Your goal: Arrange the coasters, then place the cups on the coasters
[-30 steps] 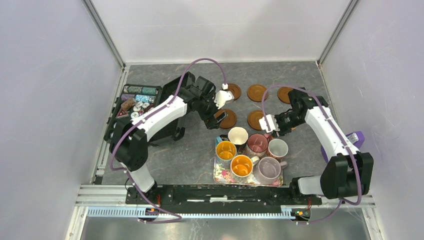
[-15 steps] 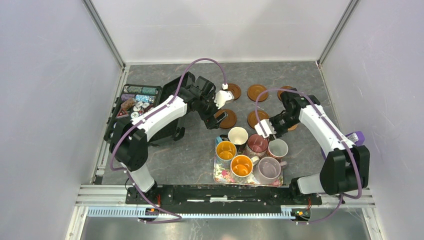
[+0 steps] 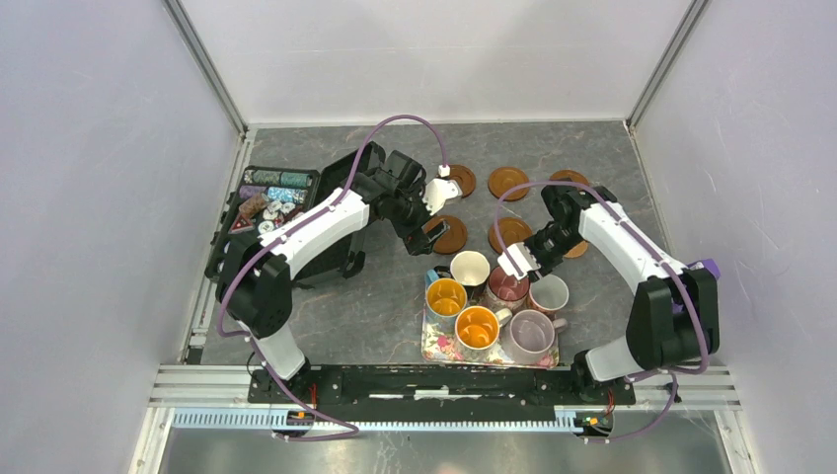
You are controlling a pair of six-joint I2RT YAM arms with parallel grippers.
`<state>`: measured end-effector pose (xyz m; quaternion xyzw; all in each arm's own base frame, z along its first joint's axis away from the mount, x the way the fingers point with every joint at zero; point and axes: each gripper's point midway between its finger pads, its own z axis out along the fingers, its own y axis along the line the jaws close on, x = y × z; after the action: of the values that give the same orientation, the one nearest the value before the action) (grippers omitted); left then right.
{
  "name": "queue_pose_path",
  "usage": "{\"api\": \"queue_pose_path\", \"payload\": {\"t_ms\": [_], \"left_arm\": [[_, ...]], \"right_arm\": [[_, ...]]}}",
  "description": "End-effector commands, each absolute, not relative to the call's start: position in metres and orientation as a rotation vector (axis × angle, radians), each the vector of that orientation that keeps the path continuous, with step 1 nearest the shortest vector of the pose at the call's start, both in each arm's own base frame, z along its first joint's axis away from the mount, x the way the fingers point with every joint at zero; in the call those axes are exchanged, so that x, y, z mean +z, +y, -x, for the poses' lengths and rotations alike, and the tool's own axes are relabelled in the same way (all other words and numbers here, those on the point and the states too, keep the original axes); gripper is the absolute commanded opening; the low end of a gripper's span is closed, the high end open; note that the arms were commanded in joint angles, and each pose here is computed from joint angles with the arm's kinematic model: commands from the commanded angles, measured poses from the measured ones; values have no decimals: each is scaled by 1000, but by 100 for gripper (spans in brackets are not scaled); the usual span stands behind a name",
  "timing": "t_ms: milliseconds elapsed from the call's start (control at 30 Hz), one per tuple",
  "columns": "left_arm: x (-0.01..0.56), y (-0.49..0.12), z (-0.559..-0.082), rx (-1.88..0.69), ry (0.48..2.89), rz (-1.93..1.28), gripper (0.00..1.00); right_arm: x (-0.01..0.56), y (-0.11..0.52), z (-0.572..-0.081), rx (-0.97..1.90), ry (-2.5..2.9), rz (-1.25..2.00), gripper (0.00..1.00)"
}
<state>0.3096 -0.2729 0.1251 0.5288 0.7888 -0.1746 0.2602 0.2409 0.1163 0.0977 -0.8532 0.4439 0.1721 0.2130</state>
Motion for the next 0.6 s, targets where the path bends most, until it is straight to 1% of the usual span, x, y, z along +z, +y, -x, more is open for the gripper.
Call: {"api": "queue_pose_path", "payload": {"t_ms": [0,567], "left_arm": [[140,-277,-315,-463,2071,-1452,97],[134,-276,-316,-449,2084,-1458,97]], "right_arm": [[93,117,-240,496,1176,2416,44],[75,125,-240,543,1113,2460,43]]}}
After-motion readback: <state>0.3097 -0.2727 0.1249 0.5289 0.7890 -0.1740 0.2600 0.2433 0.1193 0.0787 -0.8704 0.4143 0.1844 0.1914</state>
